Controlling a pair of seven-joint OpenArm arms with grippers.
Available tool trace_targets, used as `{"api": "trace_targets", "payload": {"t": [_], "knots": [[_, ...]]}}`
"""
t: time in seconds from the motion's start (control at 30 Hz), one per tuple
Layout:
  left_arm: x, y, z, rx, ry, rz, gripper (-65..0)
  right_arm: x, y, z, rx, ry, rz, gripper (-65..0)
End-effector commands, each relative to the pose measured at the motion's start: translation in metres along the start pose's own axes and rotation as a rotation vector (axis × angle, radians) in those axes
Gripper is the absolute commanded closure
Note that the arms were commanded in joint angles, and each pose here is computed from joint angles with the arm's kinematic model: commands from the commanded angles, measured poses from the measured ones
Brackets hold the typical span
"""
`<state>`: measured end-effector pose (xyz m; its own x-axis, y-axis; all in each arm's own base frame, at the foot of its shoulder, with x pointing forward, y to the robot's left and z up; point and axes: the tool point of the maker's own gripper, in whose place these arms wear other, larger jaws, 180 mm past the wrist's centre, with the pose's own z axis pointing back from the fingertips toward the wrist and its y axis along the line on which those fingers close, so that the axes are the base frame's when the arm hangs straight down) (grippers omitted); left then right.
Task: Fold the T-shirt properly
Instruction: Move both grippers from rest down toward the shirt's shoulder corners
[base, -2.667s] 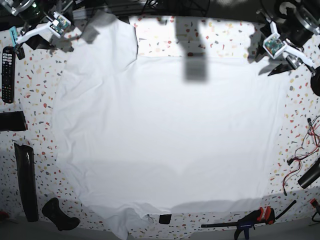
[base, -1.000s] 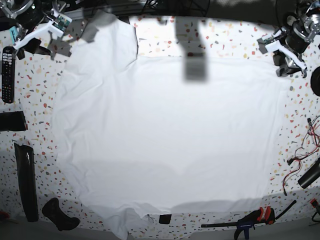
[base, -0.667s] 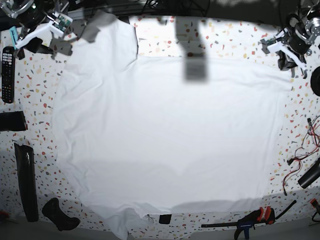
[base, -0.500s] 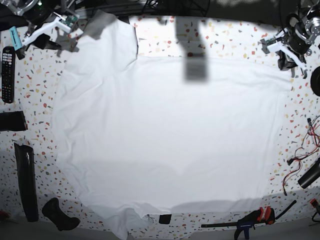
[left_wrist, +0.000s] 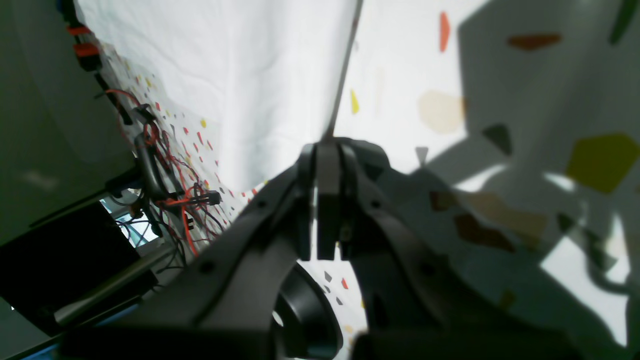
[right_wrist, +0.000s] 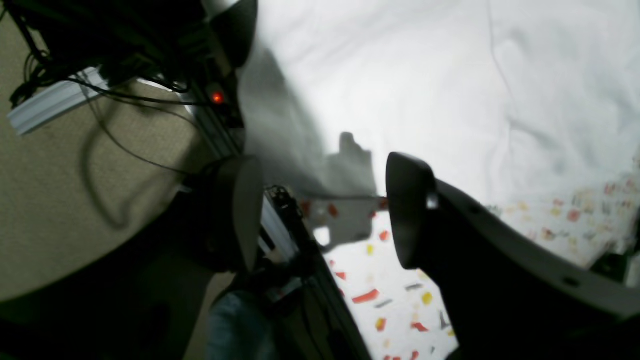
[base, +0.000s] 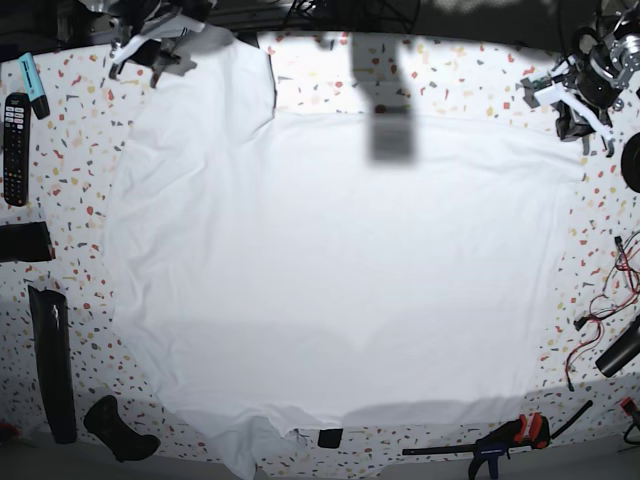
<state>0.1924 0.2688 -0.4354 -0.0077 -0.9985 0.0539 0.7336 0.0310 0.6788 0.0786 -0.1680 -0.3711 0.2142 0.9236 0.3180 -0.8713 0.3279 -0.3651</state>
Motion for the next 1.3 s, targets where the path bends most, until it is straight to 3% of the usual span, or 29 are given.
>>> {"api": "trace_targets", "payload": {"t": [0.0, 0.13, 0.3, 0.9, 0.97, 1.1, 1.27], "knots": [[-0.002, 0.003, 0.002, 0.001, -0.003, -0.013, 0.0, 0.004, -0.001, -0.001, 0.000, -0.020, 0.006, -38.1], [-0.002, 0.003, 0.002, 0.000, -0.002, -0.013, 0.0, 0.008, 0.008, -0.011, 0.029, -0.028, 0.011, -38.1], [-0.002, 0.003, 0.002, 0.000, -0.002, -0.013, 0.0, 0.006, 0.015, -0.015, 0.031, -0.001, 0.087, -37.8], [-0.002, 0.003, 0.002, 0.000, -0.006, -0.013, 0.0, -0.004, 0.006, -0.020, -0.020, 0.029, 0.089, -36.3], [-0.002, 0.003, 0.002, -0.001, -0.006, -0.013, 0.0, -0.004, 0.005, -0.020, -0.022, 0.028, 0.089, -28.6], [-0.002, 0.003, 0.002, -0.001, -0.005, -0.013, 0.0, -0.004, 0.005, -0.020, -0.022, 0.028, 0.089, 0.0], [-0.002, 0.003, 0.002, -0.001, -0.001, -0.013, 0.0, -0.002, 0.005, -0.018, -0.019, 0.032, 0.066, 0.0]]}}
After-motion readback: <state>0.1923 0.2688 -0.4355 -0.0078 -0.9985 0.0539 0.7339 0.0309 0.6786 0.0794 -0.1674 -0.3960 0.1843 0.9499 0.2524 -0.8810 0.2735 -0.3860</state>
